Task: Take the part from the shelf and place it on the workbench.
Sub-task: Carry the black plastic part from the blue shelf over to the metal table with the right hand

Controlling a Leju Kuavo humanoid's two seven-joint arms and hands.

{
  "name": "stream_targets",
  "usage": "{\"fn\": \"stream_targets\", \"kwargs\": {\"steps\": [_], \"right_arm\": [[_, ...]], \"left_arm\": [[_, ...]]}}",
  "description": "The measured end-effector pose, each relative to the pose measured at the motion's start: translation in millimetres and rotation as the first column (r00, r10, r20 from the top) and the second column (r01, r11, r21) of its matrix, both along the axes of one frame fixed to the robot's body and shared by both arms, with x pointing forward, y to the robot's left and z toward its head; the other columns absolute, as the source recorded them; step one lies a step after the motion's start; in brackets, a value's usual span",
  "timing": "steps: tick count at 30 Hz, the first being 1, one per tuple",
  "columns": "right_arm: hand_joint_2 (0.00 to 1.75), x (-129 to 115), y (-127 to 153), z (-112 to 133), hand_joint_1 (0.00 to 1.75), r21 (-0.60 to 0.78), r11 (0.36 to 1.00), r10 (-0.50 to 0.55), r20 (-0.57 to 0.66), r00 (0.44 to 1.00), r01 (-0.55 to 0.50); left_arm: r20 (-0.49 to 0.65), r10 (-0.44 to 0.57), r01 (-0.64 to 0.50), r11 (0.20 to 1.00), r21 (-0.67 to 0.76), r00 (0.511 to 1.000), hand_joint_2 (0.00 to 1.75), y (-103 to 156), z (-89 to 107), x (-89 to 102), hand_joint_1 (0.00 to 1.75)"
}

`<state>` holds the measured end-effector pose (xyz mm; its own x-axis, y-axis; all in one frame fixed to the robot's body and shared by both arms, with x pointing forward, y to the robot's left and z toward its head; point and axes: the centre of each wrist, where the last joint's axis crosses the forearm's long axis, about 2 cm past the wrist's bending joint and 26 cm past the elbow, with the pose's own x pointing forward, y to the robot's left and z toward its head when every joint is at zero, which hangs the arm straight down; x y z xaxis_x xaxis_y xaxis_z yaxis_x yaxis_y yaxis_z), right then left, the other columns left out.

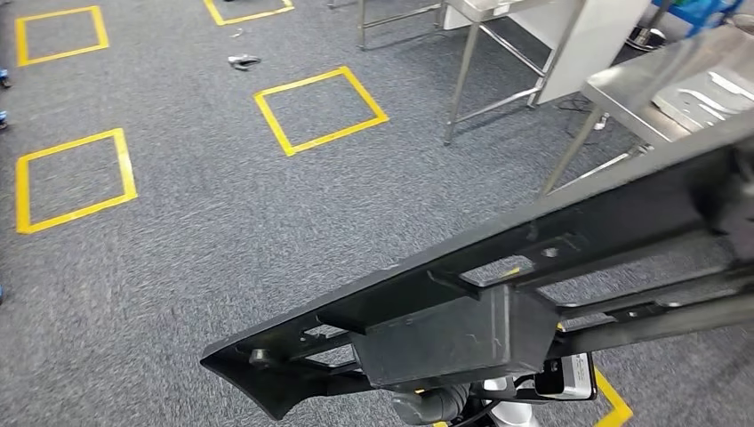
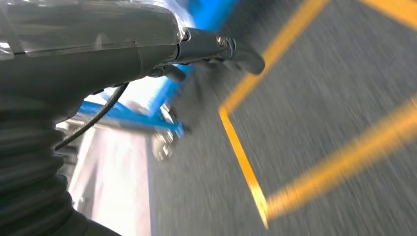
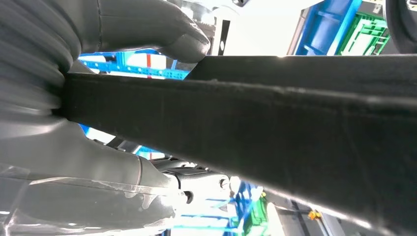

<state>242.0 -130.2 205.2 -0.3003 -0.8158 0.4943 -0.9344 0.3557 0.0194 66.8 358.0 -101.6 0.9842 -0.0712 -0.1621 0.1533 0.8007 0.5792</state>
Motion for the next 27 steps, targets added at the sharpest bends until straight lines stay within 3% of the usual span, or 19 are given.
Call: {"fn": "stream_targets", "kwargs": {"steps": [7,27], "right_arm": [[1.75,0.1,-0.3,-1.1,1.75,0.006,1.0,0.006,0.005,1.0,-0.006],[1.75,-4.7,0.8,-5.3,1.75,-0.009,1.0,-0.007,0.007,1.0,0.007]], "left_arm": [[0.004,0.112,-0.109,0.973,-0.201,0.994,1.75,-8.7,-3.0,-2.8,0.0],[0.074,0.156,-0.131,0.954,-0.269,0.985,1.75,-10.9,-3.3,-0.8,0.0]]}}
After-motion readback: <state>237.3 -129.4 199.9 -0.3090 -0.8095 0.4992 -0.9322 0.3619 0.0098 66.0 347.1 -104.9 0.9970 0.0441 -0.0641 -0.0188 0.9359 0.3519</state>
